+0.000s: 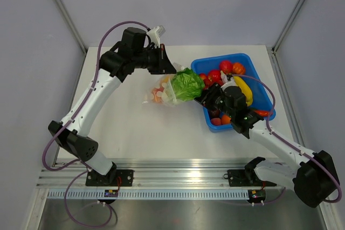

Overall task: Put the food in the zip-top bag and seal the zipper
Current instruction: Adjust the zipper food storage bag at the center of the board.

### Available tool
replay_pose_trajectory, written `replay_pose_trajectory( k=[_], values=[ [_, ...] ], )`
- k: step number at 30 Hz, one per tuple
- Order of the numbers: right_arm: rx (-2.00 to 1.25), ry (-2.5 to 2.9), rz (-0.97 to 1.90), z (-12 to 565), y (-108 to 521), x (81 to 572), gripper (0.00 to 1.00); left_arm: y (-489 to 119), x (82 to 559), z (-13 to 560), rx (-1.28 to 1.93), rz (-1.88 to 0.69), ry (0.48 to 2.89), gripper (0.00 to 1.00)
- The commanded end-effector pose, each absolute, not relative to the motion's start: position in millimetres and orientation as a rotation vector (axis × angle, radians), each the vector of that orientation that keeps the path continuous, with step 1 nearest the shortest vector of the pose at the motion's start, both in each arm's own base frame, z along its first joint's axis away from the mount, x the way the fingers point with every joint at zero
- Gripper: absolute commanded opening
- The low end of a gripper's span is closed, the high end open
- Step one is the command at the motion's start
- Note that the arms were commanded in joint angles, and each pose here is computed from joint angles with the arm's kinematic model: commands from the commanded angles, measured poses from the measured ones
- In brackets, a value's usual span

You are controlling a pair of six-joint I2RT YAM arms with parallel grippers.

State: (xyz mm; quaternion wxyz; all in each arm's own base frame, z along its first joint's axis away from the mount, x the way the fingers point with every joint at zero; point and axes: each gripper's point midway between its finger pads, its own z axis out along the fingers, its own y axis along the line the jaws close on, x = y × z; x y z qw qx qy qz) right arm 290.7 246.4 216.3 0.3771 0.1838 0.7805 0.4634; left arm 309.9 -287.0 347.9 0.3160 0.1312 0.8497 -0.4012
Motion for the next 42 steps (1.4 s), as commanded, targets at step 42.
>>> replay_pose_trajectory(
  k=[42],
  values=[
    [0.385,1.866,1.503,193,315,329,0.35,-306,305,343,0.368,-1.245,2.194,0.0]
  ],
)
